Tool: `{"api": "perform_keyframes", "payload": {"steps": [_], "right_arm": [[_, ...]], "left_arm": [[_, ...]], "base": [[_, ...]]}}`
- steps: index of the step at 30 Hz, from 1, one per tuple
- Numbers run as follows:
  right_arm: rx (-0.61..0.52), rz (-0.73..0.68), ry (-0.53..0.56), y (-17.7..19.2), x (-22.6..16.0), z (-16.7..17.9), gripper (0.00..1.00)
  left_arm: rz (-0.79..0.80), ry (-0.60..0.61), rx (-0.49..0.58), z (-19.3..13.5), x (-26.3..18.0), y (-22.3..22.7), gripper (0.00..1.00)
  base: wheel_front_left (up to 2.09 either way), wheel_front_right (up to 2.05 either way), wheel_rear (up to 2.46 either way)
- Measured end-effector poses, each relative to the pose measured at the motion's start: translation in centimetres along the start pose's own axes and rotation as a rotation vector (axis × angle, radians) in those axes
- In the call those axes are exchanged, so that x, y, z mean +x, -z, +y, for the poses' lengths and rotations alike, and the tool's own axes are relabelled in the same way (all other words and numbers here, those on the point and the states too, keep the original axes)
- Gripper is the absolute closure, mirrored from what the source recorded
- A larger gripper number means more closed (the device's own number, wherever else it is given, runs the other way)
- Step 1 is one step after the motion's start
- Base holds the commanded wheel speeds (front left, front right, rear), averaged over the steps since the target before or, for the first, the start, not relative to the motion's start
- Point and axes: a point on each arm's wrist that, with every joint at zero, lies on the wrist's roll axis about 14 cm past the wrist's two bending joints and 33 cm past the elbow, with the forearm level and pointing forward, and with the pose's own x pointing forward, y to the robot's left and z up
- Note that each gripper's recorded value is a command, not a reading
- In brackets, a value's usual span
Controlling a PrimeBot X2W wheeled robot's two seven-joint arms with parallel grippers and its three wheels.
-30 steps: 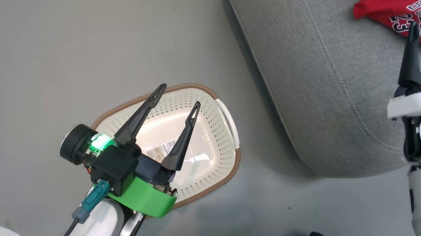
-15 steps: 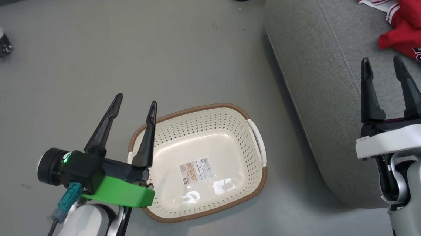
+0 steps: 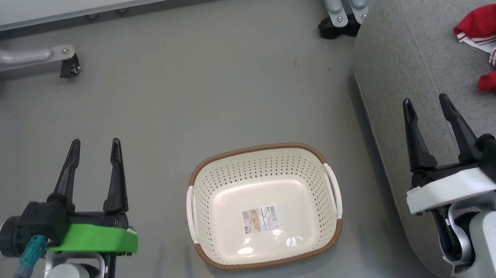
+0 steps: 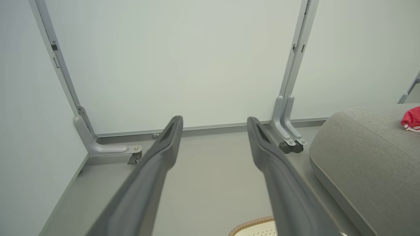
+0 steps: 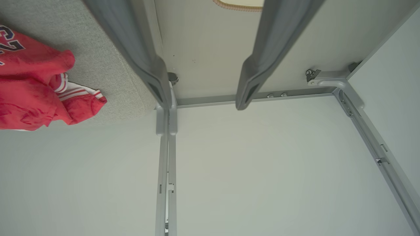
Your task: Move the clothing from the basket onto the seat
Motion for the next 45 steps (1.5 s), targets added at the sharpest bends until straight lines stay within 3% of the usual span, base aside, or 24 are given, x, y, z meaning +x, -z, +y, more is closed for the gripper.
{"api": "perform_keyframes", "payload": {"steps": [7,23,45], "right_arm": [[-0.008,0.005,-0.024,-0.7,-1.6,1.0,0.0],[-0.016,0.017,-0.03,-1.7,-5.7,1.5,0.0],[-0.005,0.026,-0.045,-1.9,-6.1,2.0,0.0]], "left_arm": [[0.0,-0.065,0.036,1.9,-3.2,-0.5,0.0],[0.013,-0.095,0.067,2.3,-7.8,-0.5,0.0],[0.026,-0.124,0.066,2.8,-8.9,0.1,0.0]], "base": [[0.0,0.0,0.0],[0.0,0.0,0.0],[0.0,0.0,0.0]]}}
